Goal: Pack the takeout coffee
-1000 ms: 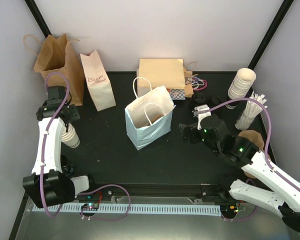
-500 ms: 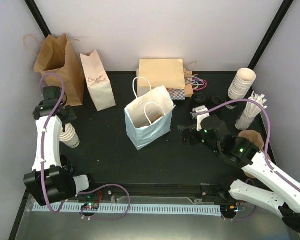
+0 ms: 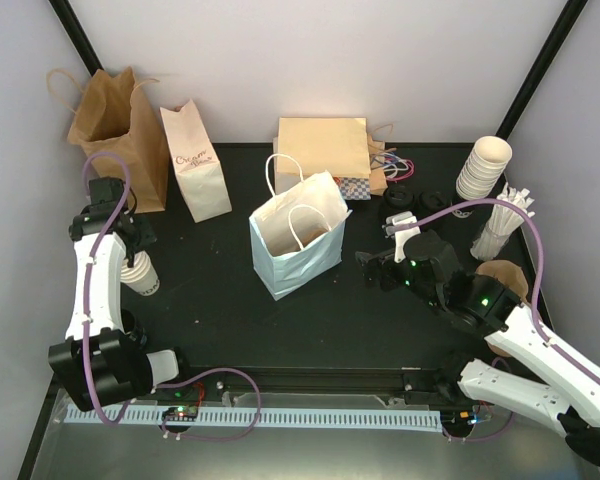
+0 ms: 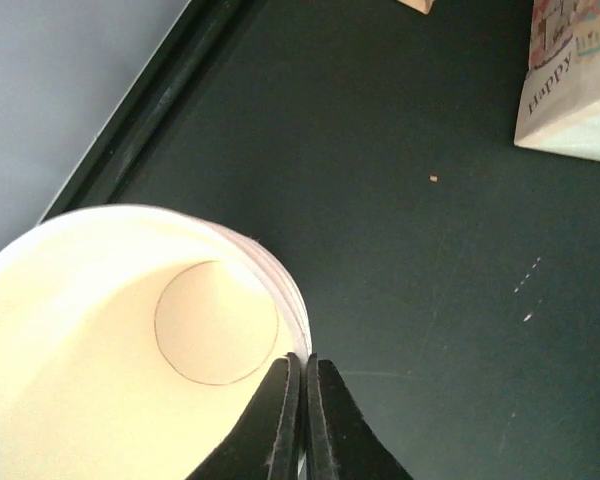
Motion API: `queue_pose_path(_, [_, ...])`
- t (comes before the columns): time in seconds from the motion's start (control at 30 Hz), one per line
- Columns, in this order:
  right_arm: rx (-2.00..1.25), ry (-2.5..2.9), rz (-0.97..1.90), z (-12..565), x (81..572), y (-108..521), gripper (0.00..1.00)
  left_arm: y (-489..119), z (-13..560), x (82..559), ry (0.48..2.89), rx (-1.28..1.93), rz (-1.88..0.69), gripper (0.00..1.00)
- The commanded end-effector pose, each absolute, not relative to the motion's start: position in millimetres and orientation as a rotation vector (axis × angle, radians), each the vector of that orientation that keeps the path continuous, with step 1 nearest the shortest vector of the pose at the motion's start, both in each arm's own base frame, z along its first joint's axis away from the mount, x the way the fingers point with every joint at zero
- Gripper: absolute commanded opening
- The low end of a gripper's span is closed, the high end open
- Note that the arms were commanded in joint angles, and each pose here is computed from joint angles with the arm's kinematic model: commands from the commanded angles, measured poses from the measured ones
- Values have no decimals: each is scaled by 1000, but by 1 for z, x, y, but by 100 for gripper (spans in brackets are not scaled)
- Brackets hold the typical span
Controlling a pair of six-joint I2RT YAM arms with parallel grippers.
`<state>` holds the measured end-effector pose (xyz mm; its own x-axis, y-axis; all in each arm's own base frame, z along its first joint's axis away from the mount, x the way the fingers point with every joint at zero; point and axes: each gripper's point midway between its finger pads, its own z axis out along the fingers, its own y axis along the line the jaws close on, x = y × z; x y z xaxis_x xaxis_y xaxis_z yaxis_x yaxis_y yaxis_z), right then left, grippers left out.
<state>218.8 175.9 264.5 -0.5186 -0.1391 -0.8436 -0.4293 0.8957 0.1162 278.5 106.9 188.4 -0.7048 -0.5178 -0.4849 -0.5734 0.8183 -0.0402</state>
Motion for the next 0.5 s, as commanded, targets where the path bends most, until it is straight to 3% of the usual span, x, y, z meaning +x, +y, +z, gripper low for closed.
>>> queue_pose_path(0.0, [-410,2090,392,268,220,176,100,110,194,279,2502,-839,157,2])
queue_pose_path(0.47, [-421,2103,387,266,223,181,100,112,251,271,2435,-822,206,2])
